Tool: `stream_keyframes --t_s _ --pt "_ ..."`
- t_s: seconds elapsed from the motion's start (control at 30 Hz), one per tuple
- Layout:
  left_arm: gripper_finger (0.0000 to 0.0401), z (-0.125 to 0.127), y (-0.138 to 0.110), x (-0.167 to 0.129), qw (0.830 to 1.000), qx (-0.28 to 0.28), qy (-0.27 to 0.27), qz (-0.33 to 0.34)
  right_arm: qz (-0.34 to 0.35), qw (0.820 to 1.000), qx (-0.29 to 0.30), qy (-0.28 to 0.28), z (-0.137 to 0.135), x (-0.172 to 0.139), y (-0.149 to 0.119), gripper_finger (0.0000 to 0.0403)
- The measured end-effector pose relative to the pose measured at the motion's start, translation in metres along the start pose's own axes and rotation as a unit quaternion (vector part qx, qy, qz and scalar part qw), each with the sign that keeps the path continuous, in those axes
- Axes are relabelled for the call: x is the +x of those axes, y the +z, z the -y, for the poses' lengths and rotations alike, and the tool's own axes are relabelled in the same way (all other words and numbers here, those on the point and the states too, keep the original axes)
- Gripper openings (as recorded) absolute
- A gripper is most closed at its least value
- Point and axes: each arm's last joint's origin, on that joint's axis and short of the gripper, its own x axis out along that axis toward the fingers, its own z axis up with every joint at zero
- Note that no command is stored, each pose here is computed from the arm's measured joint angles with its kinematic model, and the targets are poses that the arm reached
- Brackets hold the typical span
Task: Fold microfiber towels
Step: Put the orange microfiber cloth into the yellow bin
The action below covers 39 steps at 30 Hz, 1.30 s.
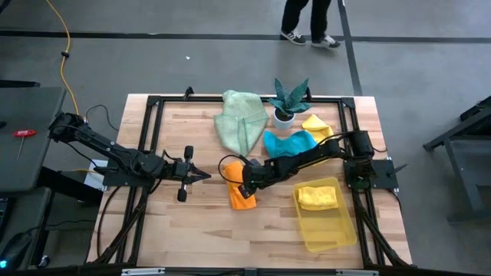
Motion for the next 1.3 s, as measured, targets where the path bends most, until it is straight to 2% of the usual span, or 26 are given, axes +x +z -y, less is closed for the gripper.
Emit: stream_keyframes --t_s 0.33,0.43,0.6,0.73,0.87,1.0,1.13,1.2,1.3 --pt "0.0000 0.000 0.000 0.000 1.000 0.000 0.000 0.000 0.008 0.995 0.015 0.101 -0.017 0.002 0.002 0.0201" --pt "0.0000 0.000 -0.003 0.000 1.000 -0.023 0.000 -0.016 0.006 0.994 0.013 0.110 -0.019 0.002 0.002 0.0201" --pt "0.0000 -0.001 -0.017 -0.001 0.996 -0.029 0.012 -0.083 0.014 0.993 0.011 0.117 -0.020 0.002 0.003 0.0201" --pt "0.0000 -0.001 -0.018 -0.002 0.995 -0.036 0.018 -0.090 0.022 0.993 0.006 0.114 -0.021 0.002 0.002 0.0193" --pt "0.0000 -0.001 -0.018 -0.002 0.995 -0.037 0.019 -0.091 0.030 0.994 0.001 0.103 -0.021 0.005 -0.002 0.0153" --pt "0.0000 -0.001 -0.018 -0.002 0.995 -0.037 0.019 -0.091 0.033 0.995 -0.005 0.098 -0.021 0.013 -0.004 0.0092" --pt "0.0000 -0.001 -0.019 -0.002 0.995 -0.036 0.022 -0.093 0.037 0.994 -0.041 0.098 -0.021 0.016 -0.005 0.0023" --pt "0.0000 -0.002 -0.019 -0.002 0.995 -0.035 0.029 -0.094 0.043 0.992 -0.064 0.099 -0.022 0.015 -0.004 0.0008" --pt "0.0000 -0.002 -0.019 -0.002 0.995 -0.035 0.031 -0.094 0.049 0.991 -0.084 0.090 -0.021 0.009 -0.003 0.0008"
